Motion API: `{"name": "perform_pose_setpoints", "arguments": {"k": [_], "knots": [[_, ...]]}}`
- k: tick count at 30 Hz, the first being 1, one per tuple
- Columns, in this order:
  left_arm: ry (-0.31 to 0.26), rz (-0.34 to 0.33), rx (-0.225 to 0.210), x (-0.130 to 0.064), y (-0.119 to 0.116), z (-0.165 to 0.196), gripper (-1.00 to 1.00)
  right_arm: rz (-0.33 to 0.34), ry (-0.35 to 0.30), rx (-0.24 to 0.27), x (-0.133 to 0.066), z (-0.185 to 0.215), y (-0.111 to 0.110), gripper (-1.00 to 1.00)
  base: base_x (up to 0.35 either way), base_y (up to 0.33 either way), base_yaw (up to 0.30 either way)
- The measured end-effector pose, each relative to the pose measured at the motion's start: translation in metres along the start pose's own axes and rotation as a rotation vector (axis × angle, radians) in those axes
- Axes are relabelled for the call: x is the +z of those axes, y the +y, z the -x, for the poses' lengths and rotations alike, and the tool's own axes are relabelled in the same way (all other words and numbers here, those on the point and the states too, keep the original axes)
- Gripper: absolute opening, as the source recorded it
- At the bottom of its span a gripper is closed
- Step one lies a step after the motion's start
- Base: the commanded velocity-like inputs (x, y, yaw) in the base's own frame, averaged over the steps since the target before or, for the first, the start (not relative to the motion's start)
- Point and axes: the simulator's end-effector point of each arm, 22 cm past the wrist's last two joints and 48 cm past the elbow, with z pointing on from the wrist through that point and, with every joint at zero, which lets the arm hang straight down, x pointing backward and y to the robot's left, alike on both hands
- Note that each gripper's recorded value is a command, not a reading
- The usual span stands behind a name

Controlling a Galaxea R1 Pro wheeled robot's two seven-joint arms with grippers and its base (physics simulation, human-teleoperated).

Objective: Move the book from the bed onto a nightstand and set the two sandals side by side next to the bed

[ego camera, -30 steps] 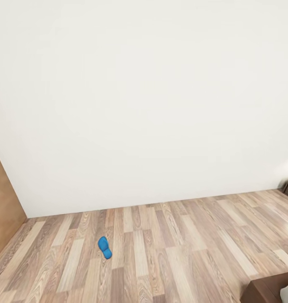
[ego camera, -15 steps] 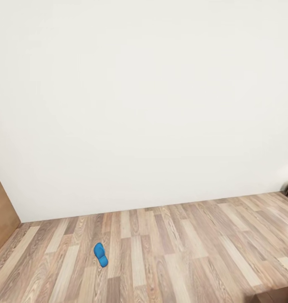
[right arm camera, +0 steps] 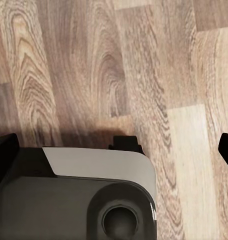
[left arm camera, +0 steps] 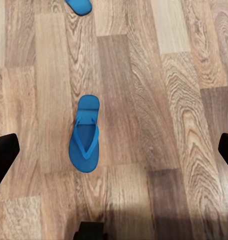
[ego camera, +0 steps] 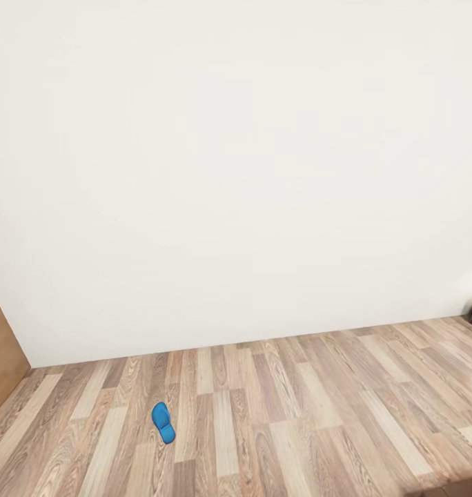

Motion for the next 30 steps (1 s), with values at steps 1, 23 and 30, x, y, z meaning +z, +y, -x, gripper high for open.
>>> {"name": "perform_pose_setpoints", "arguments": {"k": [1,23,30], "knots": [[0.001,0.000,0.000,0.000,0.000,0.000,1.00,0.000,0.000,0.001,0.000,0.000,0.000,1.00,0.000,0.000,0.000],[0.049,0.025,0.005,0.044,-0.001,0.120,1.00,0.001,0.001,0.002,0.000,0.000,0.000,1.00,0.000,0.000,0.000],[0.023,0.104,0.006,0.053,0.015,0.170,1.00,0.000,-0.003,0.003,0.000,0.001,-0.001,1.00,0.000,0.000,0.000]]}}
